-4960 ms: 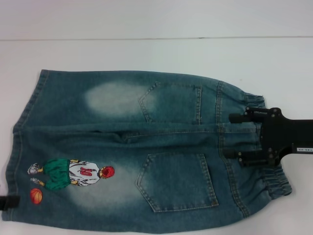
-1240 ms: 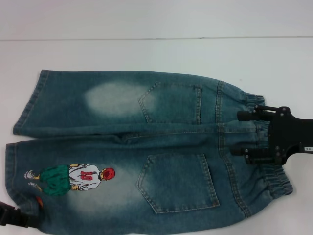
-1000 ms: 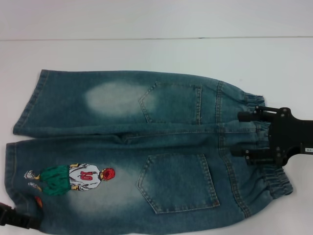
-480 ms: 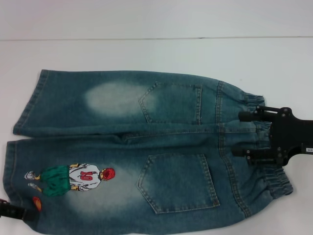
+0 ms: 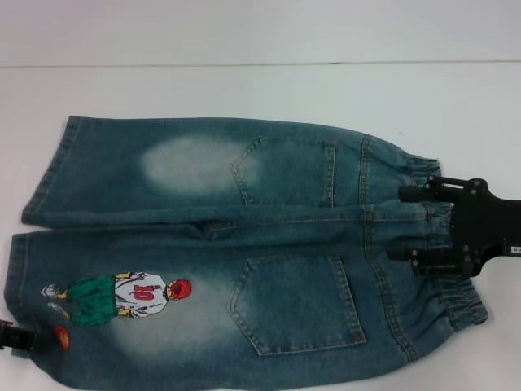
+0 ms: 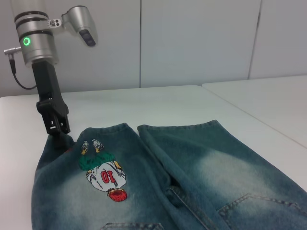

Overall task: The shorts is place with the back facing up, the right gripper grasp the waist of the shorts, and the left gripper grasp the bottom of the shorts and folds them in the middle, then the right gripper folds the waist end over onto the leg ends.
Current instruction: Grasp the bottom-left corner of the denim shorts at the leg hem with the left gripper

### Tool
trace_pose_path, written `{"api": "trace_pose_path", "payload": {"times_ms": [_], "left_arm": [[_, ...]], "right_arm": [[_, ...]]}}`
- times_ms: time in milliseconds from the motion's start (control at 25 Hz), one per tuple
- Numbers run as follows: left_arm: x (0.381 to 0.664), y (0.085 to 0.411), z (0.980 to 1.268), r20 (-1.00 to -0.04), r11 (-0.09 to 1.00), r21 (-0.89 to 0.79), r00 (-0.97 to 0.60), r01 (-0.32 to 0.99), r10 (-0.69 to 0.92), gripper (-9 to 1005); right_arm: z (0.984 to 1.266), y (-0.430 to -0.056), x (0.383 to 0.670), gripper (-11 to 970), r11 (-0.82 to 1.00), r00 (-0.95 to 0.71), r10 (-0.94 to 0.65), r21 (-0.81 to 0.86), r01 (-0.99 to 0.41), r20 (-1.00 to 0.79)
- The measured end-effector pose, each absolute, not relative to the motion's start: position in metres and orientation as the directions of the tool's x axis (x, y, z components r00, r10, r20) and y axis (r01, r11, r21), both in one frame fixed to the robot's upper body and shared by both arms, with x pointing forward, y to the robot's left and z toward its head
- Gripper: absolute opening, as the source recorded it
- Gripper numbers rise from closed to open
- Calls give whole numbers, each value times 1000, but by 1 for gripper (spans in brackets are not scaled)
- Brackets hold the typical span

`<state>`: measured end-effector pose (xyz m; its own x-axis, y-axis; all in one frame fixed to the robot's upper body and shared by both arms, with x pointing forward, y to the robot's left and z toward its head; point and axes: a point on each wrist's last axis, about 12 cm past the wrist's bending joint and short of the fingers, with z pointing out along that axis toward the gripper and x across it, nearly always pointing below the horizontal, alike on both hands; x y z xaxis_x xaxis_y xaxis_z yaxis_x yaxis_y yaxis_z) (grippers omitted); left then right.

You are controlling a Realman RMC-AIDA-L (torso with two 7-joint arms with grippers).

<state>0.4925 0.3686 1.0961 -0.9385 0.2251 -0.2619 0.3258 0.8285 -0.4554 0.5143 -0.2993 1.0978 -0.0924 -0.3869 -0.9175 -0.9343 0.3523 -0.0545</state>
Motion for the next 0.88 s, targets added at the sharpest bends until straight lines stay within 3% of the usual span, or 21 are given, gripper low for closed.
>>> {"api": "trace_pose_path", "payload": {"times_ms": [560, 880], "left_arm": [[492, 366, 1093, -245, 827, -453, -939, 333, 243, 89], [496, 358, 1093, -243, 815, -447, -927, 369, 286, 32]], "right_arm": [[1099, -306, 514, 857, 386, -137, -380, -22, -922, -915], [1129, -336, 510, 857, 487, -368, -525, 83, -869, -767]]}}
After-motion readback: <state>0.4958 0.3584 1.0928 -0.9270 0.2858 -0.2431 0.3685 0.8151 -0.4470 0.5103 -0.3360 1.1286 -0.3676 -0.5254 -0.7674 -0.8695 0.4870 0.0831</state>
